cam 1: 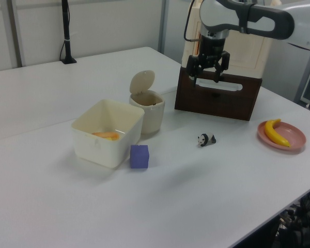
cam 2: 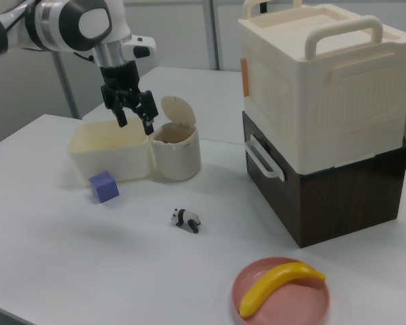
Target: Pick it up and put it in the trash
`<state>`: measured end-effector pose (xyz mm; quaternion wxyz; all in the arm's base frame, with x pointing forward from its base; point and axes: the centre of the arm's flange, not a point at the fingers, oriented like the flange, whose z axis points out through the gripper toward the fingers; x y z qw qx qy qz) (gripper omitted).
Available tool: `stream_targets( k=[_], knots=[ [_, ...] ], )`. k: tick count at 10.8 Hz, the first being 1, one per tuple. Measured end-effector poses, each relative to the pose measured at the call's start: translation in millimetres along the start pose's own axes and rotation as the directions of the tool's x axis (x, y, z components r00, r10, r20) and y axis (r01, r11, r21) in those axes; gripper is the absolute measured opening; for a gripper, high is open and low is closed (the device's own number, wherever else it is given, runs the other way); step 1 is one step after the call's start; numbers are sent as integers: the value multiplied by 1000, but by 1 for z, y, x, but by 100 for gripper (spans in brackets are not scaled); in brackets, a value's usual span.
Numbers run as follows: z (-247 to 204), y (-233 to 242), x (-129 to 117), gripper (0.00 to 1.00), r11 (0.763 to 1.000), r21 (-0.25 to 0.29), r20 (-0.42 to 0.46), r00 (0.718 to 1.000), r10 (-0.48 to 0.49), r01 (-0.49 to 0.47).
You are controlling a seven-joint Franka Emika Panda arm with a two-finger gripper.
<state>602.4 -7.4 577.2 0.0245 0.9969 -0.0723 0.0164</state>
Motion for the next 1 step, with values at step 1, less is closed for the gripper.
stream_targets(
  k=[1],
  knots=[
    [6,1,-2,100,1000,-1,13,1000,2,-2]
  ],
)
